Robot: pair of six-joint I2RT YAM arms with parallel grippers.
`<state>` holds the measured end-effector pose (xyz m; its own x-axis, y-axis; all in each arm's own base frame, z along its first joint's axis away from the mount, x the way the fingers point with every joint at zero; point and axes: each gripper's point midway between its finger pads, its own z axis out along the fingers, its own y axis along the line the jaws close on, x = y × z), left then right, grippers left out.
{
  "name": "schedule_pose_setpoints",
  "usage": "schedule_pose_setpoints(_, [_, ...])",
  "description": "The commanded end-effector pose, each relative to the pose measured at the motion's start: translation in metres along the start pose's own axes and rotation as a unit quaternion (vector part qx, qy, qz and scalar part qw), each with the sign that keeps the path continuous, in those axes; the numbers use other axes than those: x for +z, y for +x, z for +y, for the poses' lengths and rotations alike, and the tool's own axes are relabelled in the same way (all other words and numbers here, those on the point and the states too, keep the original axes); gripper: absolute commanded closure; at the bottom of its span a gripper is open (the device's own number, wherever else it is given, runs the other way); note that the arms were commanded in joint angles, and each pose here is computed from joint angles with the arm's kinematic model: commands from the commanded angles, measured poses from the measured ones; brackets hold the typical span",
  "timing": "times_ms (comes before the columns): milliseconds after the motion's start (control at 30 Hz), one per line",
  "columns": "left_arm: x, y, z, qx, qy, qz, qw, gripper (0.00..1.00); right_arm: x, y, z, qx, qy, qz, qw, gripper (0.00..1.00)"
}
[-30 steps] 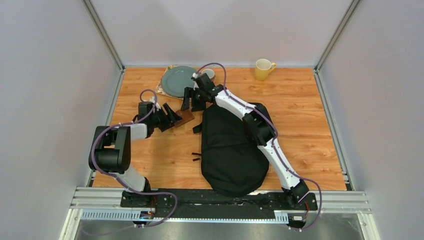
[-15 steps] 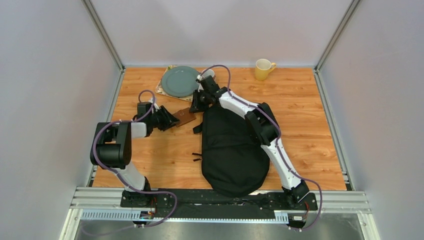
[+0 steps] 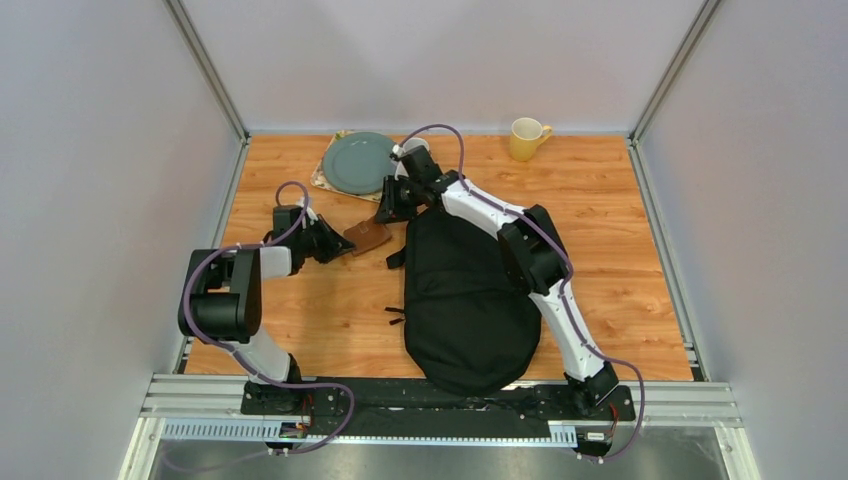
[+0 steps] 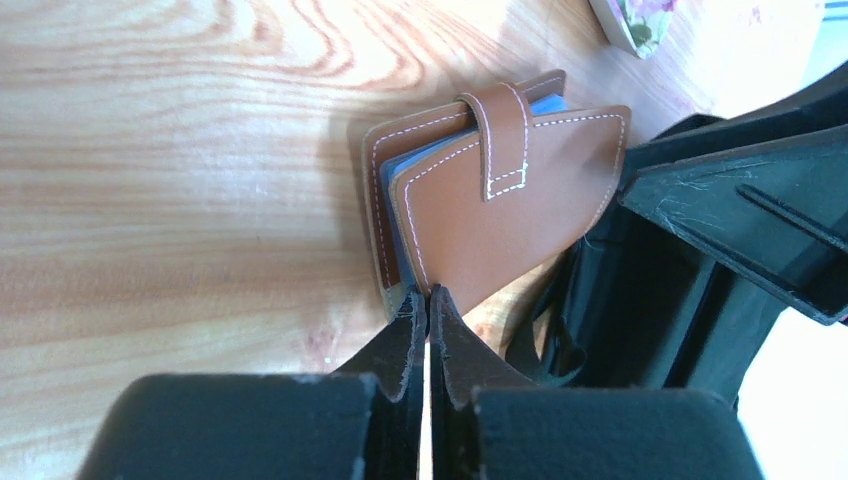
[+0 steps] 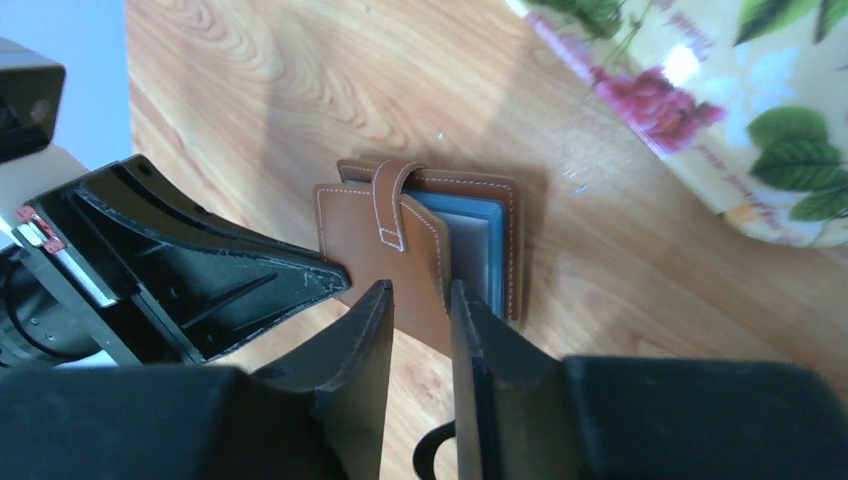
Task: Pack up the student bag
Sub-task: Pick up the stationery from the center of the board.
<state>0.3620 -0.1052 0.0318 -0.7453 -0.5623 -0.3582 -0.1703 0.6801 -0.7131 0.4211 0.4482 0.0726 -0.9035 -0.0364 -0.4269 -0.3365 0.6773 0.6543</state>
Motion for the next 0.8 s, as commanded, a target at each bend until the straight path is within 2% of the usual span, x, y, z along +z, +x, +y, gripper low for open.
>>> schedule_pose_setpoints(0, [-0.019,-0.009,-0.034,0.059,0.050,-0.027,0.997,1.00,-0.024,0.018,0.068,-0.029,-0.067,0.021,0.997,0.65])
schedule_pose_setpoints(33, [-0.022,-0.008,-0.033,0.065,0.045,-0.030,0.996,1.00,-0.028,0.015,0.067,-0.029,-0.061,0.014,0.998,0.55])
schedule_pose_setpoints(133, [-0.038,-0.007,-0.033,0.078,0.033,-0.047,0.995,1.00,-0.047,0.002,0.063,-0.030,-0.038,-0.016,0.999,0.44])
schedule_pose_setpoints(300, [-0.072,-0.015,-0.047,0.104,0.032,-0.096,0.989,1.00,-0.099,-0.014,0.077,-0.041,-0.028,-0.064,0.997,0.42])
schedule_pose_setpoints(500, [-0.109,-0.021,-0.068,0.088,0.046,-0.151,0.983,1.00,-0.150,0.016,0.103,-0.016,-0.080,-0.094,0.992,0.41])
schedule_pose_setpoints(633, [-0.125,-0.013,-0.087,0.057,0.103,-0.170,0.978,1.00,-0.176,0.049,0.131,0.018,-0.148,-0.090,0.985,0.40])
schedule_pose_setpoints(667, [-0.131,-0.011,-0.095,0.036,0.122,-0.173,0.977,1.00,-0.170,0.069,0.132,0.037,-0.155,-0.077,0.984,0.40])
schedule_pose_setpoints(767, [-0.145,-0.001,-0.117,0.006,0.198,-0.168,0.966,1.00,-0.181,0.085,0.152,0.046,-0.193,-0.089,0.976,0.39])
